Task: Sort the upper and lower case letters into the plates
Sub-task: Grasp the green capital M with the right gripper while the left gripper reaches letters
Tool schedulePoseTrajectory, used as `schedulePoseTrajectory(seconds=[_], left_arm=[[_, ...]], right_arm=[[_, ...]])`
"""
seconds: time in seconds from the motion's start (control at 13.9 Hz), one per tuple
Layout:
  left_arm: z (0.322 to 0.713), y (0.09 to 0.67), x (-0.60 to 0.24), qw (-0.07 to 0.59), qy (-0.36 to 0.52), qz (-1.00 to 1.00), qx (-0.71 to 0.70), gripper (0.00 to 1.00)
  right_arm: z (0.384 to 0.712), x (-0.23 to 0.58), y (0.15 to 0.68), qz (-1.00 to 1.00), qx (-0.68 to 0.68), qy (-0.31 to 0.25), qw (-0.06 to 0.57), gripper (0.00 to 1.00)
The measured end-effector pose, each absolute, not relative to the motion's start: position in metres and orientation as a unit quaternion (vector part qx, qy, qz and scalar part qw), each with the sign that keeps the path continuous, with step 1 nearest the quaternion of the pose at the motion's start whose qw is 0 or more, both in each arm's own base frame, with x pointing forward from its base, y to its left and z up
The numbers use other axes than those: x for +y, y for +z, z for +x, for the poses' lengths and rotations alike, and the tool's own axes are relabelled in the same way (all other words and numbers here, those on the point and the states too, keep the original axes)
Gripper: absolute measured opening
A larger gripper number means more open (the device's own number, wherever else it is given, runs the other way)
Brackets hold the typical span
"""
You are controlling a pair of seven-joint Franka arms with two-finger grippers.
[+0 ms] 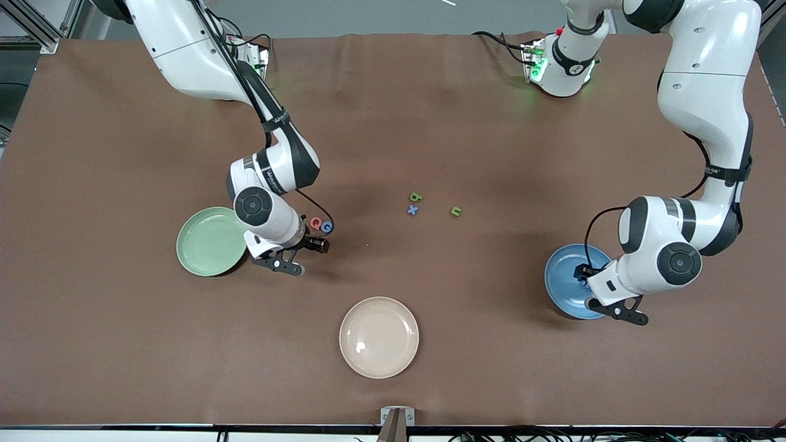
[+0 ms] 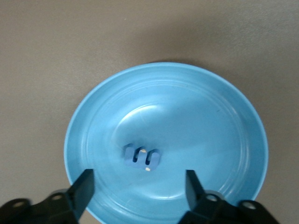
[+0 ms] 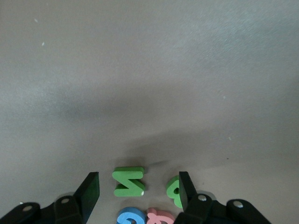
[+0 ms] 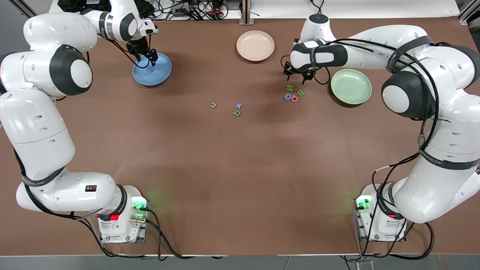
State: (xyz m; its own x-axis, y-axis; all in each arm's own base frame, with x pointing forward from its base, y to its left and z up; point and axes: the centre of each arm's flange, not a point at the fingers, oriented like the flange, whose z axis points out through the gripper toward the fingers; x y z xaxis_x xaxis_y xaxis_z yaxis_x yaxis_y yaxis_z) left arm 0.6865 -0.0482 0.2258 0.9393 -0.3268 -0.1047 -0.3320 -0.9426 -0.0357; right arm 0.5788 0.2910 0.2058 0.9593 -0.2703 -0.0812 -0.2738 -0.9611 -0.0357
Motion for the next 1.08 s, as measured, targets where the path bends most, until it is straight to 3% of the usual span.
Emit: schedulePoseTrajectory(seconds=[0.07, 0.36, 0.79, 0.94, 1.08], left_arm=[[0.685, 0.226, -0.058, 0.021, 0.048, -0.985, 0.165, 1.0], [0.664, 0.233, -0.134, -0.009, 0.051, -0.991, 0.126, 1.0], [0.592, 0.243, -0.231, -0.034, 0.044, -0.995, 0.086, 1.0], [0.573, 0.232, -0.236, -0.042, 0.027, -0.995, 0.091, 1.0], [0.55, 0.217, -0.247, -0.053, 0.014, -0.993, 0.104, 0.98]], right_arm=[[0.577, 0.294, 0.203, -0.99, 0.135, 0.037, 0.023, 0.78], [0.57, 0.305, 0.192, -0.991, 0.125, 0.037, 0.021, 0.78], [0.567, 0.312, 0.182, -0.991, 0.125, 0.028, 0.025, 0.74], [0.566, 0.314, 0.18, -0.991, 0.126, 0.028, 0.025, 0.7], [0.565, 0.314, 0.178, -0.991, 0.126, 0.029, 0.024, 0.56]])
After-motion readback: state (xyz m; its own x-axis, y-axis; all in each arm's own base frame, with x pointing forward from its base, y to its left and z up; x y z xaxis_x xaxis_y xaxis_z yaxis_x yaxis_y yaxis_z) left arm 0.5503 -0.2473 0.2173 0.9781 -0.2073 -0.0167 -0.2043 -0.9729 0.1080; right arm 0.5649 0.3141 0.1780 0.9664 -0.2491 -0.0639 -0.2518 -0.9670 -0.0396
